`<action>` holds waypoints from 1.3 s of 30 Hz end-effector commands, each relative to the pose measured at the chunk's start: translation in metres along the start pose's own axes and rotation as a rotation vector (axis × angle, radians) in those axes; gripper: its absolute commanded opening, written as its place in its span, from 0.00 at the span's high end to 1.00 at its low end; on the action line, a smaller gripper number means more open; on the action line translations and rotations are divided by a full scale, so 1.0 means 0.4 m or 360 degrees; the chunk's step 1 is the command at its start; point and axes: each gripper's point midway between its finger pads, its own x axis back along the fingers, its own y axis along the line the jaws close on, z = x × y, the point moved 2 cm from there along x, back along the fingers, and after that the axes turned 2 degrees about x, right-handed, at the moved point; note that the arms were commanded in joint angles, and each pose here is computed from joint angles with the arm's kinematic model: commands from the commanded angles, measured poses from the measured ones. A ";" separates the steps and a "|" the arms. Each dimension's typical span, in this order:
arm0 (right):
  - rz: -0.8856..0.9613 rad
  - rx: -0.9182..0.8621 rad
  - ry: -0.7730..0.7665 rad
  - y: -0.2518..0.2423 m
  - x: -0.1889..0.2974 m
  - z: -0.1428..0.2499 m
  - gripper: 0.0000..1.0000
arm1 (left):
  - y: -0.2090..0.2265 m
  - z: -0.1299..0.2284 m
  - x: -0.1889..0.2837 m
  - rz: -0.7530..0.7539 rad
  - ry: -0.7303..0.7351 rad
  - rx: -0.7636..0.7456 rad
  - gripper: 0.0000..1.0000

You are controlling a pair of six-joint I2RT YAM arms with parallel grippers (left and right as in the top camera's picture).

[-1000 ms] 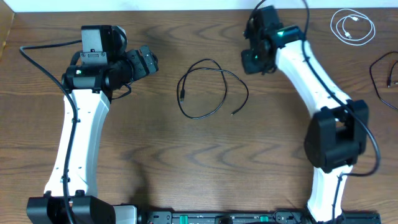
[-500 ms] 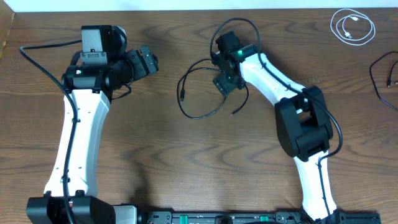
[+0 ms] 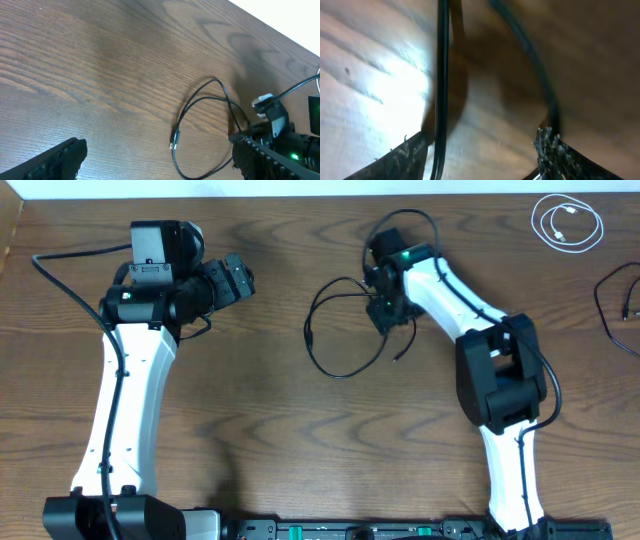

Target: Untangle cables

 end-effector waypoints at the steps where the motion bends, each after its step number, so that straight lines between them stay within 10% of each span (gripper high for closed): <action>1: -0.0210 -0.0146 0.0098 0.014 -0.044 0.039 0.39 | -0.008 -0.006 0.004 0.0018 -0.0007 -0.0037 0.02; 10: -0.0040 -0.0174 0.0195 -0.035 -0.020 0.079 0.48 | -0.008 -0.006 0.004 0.0018 -0.0007 -0.0037 0.02; 24: 0.0505 -0.0717 0.0177 -0.155 0.027 0.111 0.31 | -0.008 -0.006 0.004 0.0018 -0.0007 -0.0037 0.02; 39: 0.0144 -0.0892 0.0360 -0.131 -0.091 0.217 0.56 | -0.008 -0.006 0.004 0.0018 -0.0007 -0.0037 0.02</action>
